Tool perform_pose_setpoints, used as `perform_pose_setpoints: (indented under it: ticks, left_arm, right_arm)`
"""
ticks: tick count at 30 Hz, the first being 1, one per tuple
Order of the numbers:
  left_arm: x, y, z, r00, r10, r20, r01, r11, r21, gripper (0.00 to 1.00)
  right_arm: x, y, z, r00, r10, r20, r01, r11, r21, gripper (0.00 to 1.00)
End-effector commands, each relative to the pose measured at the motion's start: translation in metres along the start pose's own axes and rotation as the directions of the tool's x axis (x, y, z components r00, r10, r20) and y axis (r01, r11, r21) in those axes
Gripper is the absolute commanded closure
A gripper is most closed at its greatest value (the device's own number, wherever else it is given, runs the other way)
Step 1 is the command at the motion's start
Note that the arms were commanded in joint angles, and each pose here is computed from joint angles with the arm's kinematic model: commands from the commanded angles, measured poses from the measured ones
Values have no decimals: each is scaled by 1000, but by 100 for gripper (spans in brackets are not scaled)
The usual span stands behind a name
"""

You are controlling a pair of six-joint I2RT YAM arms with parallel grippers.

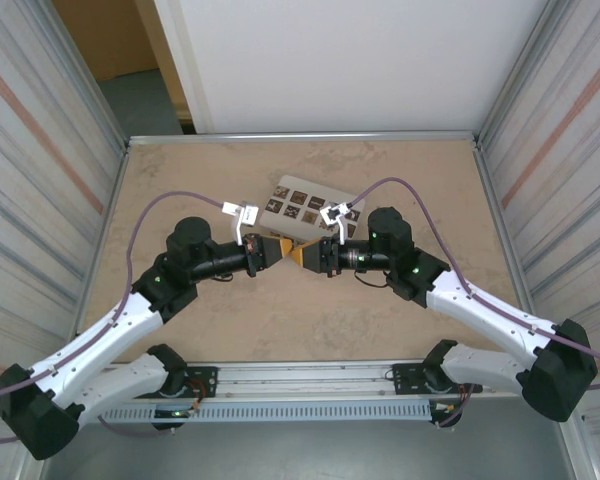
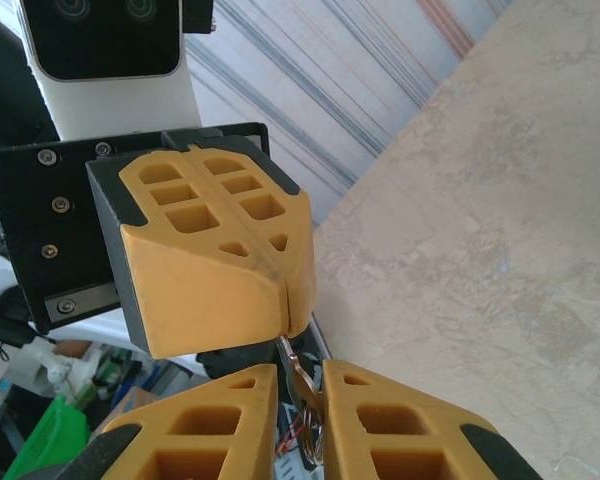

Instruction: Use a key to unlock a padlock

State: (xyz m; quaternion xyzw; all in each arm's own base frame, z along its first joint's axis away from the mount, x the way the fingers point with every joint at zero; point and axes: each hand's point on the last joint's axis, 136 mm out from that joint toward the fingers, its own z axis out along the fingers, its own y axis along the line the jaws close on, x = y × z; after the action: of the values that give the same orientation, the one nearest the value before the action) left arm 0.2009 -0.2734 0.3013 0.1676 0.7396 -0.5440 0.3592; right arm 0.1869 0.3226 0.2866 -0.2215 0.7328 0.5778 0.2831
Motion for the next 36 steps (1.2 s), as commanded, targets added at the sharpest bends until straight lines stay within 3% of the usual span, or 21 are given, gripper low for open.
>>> perform_pose_setpoints:
  ticks: [1,9,18,21,23,29,36]
  left_arm:
    - [-7,-2,-4,999,13,43,-13,1000,0,100]
    - [-7,0,-4,999,11,51,-11,1000,-5,100]
    - [-9,3,-9,997,13,76,-11,1000,-29,100]
    - [-10,5,-12,996,18,88,-14,999,-44,90]
    - [-10,8,-15,995,20,96,-14,998,-64,75]
    - [-4,26,-28,995,57,79,-41,981,-191,44]
    - [23,79,-48,998,67,15,-54,899,-435,25]
  right_arm:
    - [2,3,1,1000,-14,-6,14,1000,-11,83]
    - [3,2,1,1000,-7,-10,7,1000,-5,86]
    - [5,-4,0,1000,-3,-10,3,1000,25,98]
    - [5,-8,-2,1000,-11,-15,12,998,57,100]
    - [6,-13,-4,1000,-17,-22,19,996,83,100]
    - [0,-30,-18,999,-33,-36,39,986,161,100]
    - [-11,-73,-37,1000,9,-19,-4,968,251,100]
